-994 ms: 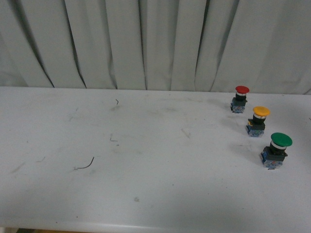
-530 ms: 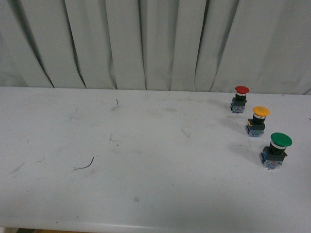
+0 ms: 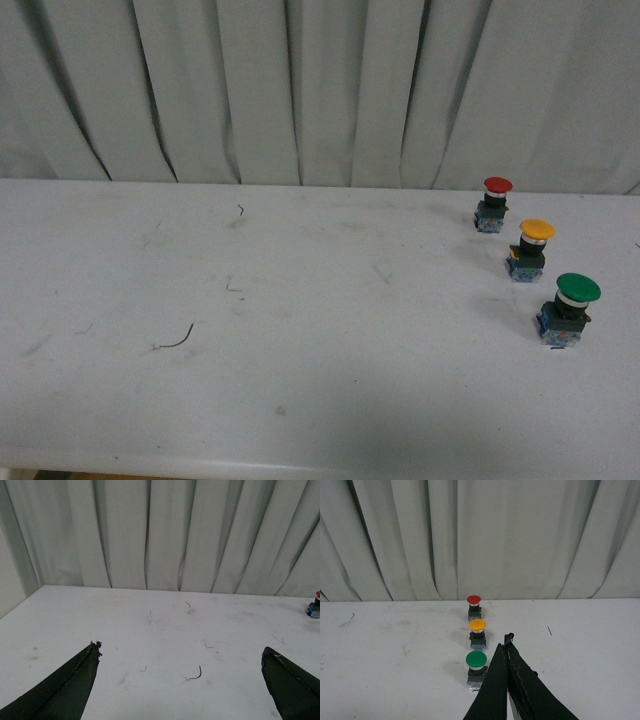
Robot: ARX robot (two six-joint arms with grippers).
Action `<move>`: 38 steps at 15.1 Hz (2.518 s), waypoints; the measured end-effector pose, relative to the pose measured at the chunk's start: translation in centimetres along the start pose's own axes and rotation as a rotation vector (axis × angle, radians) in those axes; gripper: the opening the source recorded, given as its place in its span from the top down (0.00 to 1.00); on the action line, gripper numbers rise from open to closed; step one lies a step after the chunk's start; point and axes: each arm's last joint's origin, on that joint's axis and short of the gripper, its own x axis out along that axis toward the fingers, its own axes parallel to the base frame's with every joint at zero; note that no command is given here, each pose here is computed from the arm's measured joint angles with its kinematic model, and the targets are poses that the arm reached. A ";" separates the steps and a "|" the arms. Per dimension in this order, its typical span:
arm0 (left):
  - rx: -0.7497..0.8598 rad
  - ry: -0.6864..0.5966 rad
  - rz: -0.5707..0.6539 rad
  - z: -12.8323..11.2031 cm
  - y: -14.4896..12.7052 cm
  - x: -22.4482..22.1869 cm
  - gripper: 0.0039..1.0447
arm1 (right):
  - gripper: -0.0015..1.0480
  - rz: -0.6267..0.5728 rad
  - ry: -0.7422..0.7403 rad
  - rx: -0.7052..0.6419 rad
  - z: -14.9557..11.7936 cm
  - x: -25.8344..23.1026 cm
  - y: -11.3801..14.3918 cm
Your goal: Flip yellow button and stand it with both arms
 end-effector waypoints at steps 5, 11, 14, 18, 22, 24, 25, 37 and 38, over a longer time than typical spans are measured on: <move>0.000 0.000 0.000 0.0 0.0 0.0 0.06 | 0.98 0.000 0.000 0.000 -1.1 -1.4 0.0; 0.000 0.000 0.000 0.0 0.0 0.0 0.06 | 0.98 0.000 -0.012 0.000 -1.8 -2.5 0.0; 0.000 0.000 0.000 0.0 0.0 0.0 0.06 | 0.98 0.000 -0.014 0.000 -1.8 -2.9 0.0; 0.000 0.000 0.000 0.0 0.0 0.0 0.06 | 0.98 0.000 0.009 0.000 -2.3 -4.1 0.0; 0.000 0.000 0.000 0.0 0.0 0.0 0.06 | 0.98 0.000 -0.002 0.000 -2.2 -4.1 0.0; 0.000 0.000 0.000 0.0 0.0 0.0 0.06 | 0.98 0.000 -0.003 0.000 -2.2 -4.1 0.0; 0.000 0.000 0.000 0.0 0.0 0.0 0.06 | 0.98 0.000 -0.003 -0.001 -2.2 -4.1 0.0; 0.000 0.000 0.000 0.0 0.0 0.0 0.06 | 0.06 0.000 -0.003 0.000 -2.2 -4.1 0.0; 0.000 0.000 0.000 0.0 0.0 0.0 0.06 | 0.06 0.000 -0.003 0.000 -2.2 -4.1 0.0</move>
